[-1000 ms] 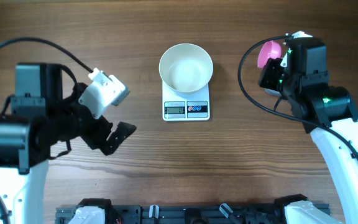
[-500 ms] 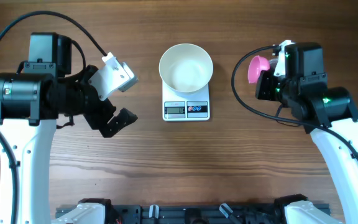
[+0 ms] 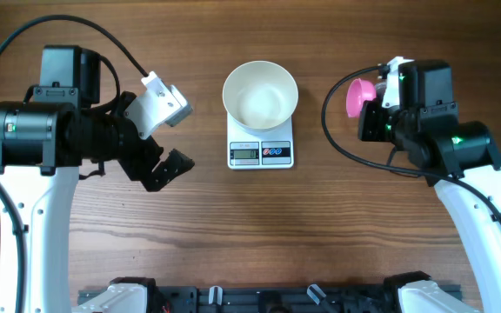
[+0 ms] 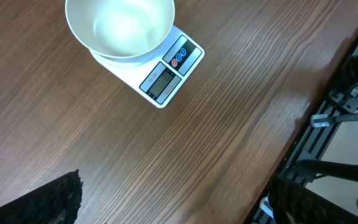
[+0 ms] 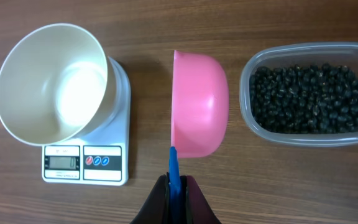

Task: Scoop item into bowl and weigh 150g on scale
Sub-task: 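Withdraw the left gripper and hold the scoop above the bean tub, then move the pink scoop right and lower it into the bean tub, then drag the scoop through the black beans to fill it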

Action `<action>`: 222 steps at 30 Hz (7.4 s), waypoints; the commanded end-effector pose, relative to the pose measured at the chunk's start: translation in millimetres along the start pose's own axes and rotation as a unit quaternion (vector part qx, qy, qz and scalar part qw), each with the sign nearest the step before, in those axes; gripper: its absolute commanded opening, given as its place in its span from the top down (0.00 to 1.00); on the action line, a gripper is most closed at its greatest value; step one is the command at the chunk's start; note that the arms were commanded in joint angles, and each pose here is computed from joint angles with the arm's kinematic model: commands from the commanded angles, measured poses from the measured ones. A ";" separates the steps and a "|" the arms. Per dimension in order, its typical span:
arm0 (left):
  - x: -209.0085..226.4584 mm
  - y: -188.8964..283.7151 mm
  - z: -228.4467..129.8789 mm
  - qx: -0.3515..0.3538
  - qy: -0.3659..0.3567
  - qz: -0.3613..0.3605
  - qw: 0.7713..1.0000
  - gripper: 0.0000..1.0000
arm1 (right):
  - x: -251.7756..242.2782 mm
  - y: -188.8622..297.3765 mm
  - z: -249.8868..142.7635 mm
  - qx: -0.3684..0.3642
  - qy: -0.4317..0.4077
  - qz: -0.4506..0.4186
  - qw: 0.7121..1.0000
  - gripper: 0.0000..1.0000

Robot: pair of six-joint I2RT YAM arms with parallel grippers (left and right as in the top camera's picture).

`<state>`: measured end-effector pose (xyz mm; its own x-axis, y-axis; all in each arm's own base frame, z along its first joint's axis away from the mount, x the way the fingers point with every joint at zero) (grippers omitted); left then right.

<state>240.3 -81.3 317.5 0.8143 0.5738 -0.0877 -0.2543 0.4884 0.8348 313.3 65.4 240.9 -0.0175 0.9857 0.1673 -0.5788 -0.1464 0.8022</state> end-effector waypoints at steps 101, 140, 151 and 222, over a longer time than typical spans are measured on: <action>-6.7 5.3 -0.7 -0.005 -0.020 -0.009 1.000 0.00 | -114.4 -43.1 26.2 0.181 0.139 -0.197 0.953 0.96; -6.7 5.3 -0.7 -0.005 -0.020 -0.009 1.000 0.00 | -117.8 -85.4 11.7 0.238 0.196 -0.163 0.937 0.95; -6.7 5.3 -0.7 -0.005 -0.020 -0.009 1.000 0.00 | -111.3 -96.1 0.6 0.260 0.190 -0.128 0.938 0.96; -6.7 5.3 -0.7 -0.005 -0.020 -0.009 1.000 0.00 | -144.7 -121.2 -29.6 0.236 -0.069 0.113 0.963 0.96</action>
<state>234.0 -84.0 317.3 0.8349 0.5402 -0.1051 -0.2245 0.5087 0.8312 367.4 -56.6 127.0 -0.0206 0.9365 0.3500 -0.1841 -0.3477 0.9194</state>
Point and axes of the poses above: each gripper's point midway between its finger pads, its own y axis back along the fingers, its own x axis along the line the jaws close on, z = x × y, the point moved 3 cm from there along y, back along the fingers, and after that the axes turned 1 degree about -y, right-handed, at the moved point
